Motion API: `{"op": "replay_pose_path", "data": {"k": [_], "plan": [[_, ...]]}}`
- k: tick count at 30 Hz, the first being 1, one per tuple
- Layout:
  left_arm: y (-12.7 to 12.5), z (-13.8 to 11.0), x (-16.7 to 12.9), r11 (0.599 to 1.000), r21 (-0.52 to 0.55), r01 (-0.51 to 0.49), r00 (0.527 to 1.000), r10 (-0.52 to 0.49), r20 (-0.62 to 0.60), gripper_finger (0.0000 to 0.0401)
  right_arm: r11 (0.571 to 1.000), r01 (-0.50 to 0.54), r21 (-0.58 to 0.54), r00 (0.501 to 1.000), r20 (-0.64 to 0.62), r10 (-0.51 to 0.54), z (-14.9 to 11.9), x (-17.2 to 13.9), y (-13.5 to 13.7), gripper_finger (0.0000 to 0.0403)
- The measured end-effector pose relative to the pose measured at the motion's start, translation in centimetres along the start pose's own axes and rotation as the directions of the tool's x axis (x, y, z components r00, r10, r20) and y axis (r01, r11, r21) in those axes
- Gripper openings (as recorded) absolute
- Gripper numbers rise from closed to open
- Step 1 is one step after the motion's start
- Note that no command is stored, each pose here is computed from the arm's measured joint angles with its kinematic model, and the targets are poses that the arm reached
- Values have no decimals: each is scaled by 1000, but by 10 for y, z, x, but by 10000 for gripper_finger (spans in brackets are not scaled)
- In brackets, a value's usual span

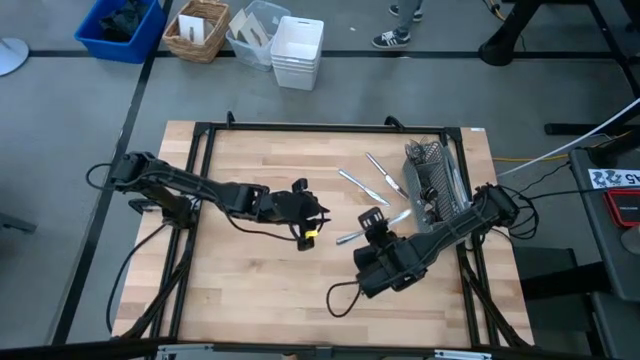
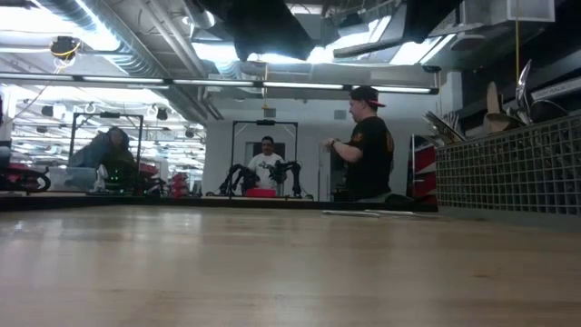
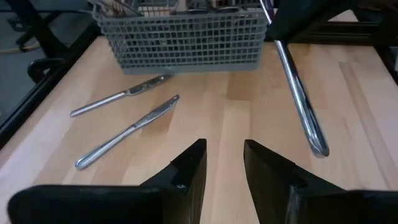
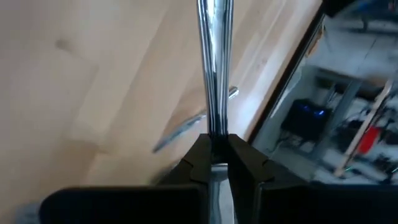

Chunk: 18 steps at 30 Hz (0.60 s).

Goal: Sort silverware
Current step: Put the bottom knife into the middle section of the utensil holder

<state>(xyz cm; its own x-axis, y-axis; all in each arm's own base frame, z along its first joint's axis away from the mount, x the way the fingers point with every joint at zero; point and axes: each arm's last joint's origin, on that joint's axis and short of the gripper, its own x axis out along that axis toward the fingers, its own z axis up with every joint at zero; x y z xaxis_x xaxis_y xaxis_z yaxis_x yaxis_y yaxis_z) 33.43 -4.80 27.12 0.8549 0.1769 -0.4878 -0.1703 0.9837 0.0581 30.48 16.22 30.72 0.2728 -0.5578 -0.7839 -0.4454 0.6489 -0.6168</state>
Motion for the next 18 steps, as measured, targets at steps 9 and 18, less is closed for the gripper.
{"op": "replay_pose_path", "data": {"k": [9, 18], "plan": [[13, 9, 4, 994, -103, -24, 997, 32, 72, 100, 951, 17, -309, 1000, -1, -18, 0, 0, 1, 33], [35, 29, 7, 963, -260, 66, 969, 1, 248, 100, 835, 32, -549, 999, 6, -34, 3, 2, 2, 33]]}}
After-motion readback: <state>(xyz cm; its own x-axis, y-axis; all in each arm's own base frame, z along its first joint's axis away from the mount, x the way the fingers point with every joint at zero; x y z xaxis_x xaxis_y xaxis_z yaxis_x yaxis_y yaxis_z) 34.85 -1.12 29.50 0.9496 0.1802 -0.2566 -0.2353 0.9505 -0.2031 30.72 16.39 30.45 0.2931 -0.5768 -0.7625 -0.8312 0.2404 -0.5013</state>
